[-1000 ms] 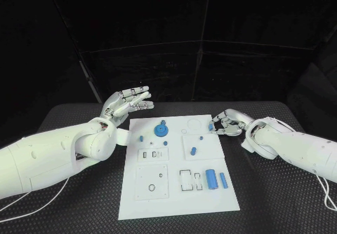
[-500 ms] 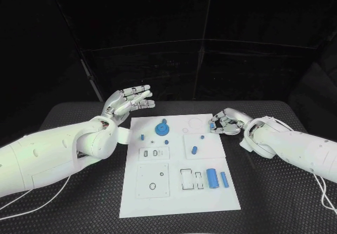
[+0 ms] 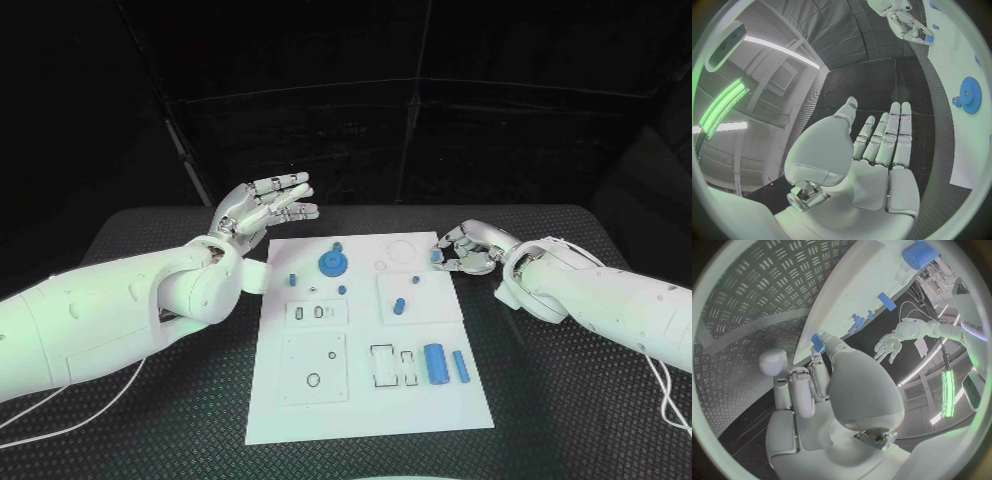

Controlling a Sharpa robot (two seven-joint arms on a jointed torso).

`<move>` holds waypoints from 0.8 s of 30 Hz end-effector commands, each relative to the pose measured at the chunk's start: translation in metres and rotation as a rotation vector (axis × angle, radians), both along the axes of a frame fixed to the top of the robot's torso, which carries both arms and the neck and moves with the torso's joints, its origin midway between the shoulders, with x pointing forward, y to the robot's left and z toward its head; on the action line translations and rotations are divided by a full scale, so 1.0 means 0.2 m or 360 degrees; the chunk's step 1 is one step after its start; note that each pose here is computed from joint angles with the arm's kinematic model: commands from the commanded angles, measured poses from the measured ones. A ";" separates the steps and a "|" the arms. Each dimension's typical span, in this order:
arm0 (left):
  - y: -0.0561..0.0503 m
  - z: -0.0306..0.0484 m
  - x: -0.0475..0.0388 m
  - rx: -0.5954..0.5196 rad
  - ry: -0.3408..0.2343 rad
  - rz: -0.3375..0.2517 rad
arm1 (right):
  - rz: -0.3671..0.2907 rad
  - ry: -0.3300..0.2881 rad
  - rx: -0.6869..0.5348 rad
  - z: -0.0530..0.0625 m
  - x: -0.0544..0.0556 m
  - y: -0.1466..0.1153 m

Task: Assemble the parts on the task board

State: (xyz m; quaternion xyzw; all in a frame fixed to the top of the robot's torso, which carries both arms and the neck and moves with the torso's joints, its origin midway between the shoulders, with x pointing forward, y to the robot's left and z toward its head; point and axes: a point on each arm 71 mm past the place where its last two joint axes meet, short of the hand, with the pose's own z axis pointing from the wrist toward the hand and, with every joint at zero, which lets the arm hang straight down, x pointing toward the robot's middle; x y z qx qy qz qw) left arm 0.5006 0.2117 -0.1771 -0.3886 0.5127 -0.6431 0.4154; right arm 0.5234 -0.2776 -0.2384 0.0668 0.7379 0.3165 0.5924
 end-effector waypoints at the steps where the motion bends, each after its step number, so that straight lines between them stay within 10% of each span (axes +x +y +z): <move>1: -0.01 0.008 -0.001 -0.0013 -0.0012 -0.0019 | -0.0010 -0.0012 0.0003 0.01 0.00 0.00; 24: 0.00 0.007 -0.001 -0.0012 -0.0011 -0.0016 | -0.0069 -0.0148 0.0058 0.07 -0.04 0.04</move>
